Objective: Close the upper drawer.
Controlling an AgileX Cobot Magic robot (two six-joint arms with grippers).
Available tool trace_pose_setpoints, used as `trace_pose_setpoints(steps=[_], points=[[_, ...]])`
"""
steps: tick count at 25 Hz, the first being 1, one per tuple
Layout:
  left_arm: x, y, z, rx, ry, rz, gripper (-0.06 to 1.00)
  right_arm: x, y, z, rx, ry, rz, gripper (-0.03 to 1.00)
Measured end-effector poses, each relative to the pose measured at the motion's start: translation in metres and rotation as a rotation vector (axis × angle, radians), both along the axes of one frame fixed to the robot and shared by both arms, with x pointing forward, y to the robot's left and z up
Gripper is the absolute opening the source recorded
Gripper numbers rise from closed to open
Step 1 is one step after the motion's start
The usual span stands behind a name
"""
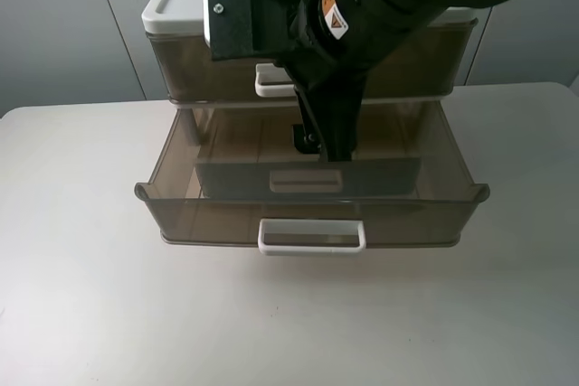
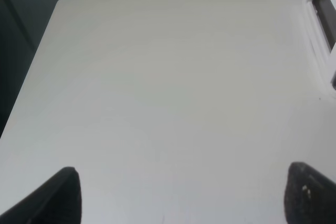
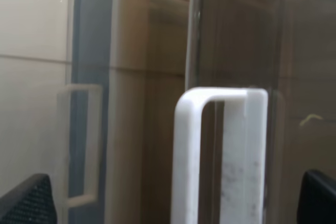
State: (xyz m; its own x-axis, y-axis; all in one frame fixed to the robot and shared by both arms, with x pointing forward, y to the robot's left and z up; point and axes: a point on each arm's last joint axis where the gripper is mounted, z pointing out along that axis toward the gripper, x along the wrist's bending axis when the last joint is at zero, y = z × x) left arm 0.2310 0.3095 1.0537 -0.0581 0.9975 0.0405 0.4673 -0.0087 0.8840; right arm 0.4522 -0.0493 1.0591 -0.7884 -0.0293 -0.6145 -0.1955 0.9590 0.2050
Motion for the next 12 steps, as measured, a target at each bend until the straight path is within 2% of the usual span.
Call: trace_pose_setpoints(steps=[6, 12], points=[[0.0, 0.0, 0.0, 0.0, 0.0, 0.0, 0.74, -0.0008, 0.0022, -0.0003, 0.027, 0.013, 0.0, 0.7], [0.0, 0.0, 0.0, 0.0, 0.0, 0.0, 0.74, -0.0083, 0.0028, 0.0038, 0.113, 0.096, -0.034, 0.7]])
